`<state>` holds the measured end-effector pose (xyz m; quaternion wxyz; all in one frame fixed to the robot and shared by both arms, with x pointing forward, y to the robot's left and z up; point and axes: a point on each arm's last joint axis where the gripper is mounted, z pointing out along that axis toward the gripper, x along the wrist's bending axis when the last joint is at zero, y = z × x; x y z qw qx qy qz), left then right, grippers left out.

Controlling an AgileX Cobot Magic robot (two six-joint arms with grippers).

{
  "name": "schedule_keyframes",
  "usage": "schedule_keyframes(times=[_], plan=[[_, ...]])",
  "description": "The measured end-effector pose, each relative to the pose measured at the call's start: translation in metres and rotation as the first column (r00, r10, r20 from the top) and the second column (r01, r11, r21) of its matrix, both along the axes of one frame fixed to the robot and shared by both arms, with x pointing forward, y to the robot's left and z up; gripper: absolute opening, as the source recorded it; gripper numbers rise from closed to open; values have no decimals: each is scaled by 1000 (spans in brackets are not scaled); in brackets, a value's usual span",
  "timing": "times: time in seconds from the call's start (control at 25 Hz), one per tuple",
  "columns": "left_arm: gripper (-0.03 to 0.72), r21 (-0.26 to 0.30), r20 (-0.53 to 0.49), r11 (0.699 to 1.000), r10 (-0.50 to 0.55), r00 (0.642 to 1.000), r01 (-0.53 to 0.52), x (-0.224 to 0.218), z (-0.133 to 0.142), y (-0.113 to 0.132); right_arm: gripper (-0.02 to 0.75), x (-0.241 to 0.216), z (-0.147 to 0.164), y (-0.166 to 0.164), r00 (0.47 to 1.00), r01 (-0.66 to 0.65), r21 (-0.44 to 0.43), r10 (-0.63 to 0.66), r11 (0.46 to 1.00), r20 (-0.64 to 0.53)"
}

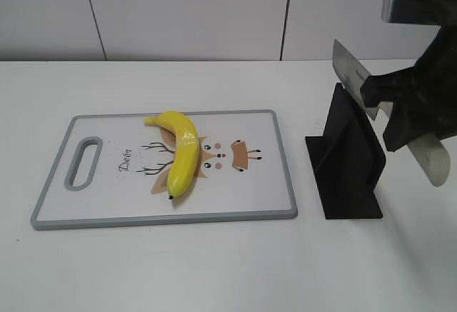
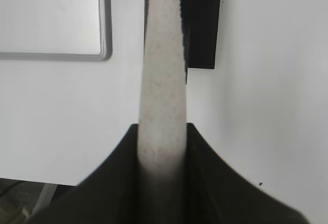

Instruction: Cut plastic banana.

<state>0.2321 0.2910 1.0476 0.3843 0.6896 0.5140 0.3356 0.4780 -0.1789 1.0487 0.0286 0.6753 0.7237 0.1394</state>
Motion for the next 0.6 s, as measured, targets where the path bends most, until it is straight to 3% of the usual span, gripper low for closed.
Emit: schedule_keyframes(times=[0.48, 0.6], plan=[[504, -10, -1, 1000, -7, 1000, 7, 0, 0, -1, 170, -9, 70, -4, 973, -18, 104, -6, 994, 229], [493, -27, -2, 999, -18, 1000, 18, 0, 0, -3, 170, -6, 86, -3, 953, -78, 98, 45, 992, 298]])
